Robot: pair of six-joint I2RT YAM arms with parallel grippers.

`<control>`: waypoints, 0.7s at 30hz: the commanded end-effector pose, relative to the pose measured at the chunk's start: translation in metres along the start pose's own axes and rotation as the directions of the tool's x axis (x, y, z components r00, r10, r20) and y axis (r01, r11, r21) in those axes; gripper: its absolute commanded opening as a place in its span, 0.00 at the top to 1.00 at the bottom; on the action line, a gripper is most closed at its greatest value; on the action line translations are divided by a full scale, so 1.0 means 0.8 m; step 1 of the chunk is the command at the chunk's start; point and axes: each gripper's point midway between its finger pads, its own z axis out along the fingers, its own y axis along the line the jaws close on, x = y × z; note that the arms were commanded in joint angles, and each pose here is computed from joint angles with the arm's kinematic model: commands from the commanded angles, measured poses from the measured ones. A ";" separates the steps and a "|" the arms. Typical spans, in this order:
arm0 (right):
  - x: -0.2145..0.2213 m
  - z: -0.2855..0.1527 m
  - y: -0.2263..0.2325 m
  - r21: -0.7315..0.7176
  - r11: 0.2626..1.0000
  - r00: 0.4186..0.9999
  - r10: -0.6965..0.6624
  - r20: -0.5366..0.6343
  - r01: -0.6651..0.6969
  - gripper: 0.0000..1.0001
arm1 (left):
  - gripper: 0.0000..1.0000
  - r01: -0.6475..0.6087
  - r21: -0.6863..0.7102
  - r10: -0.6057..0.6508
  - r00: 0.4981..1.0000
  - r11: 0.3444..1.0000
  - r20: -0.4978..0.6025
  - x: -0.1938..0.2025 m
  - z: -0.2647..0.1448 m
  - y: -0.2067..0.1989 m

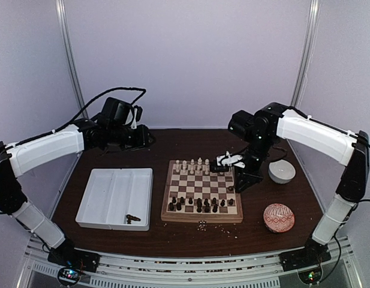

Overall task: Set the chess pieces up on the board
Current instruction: Place the rook at a8.

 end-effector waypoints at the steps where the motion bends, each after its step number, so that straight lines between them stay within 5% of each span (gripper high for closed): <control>1: 0.045 0.018 0.026 -0.106 0.994 0.972 -0.034 -0.231 0.010 0.91 | 0.67 -0.146 -0.110 0.139 0.988 0.983 -0.070 0.007 -0.009 0.035; 21: 0.057 0.111 -0.017 -0.124 0.983 0.878 0.063 -0.474 -0.138 0.90 | 0.67 -0.182 -0.177 0.164 0.980 0.967 -0.113 0.035 -0.017 0.076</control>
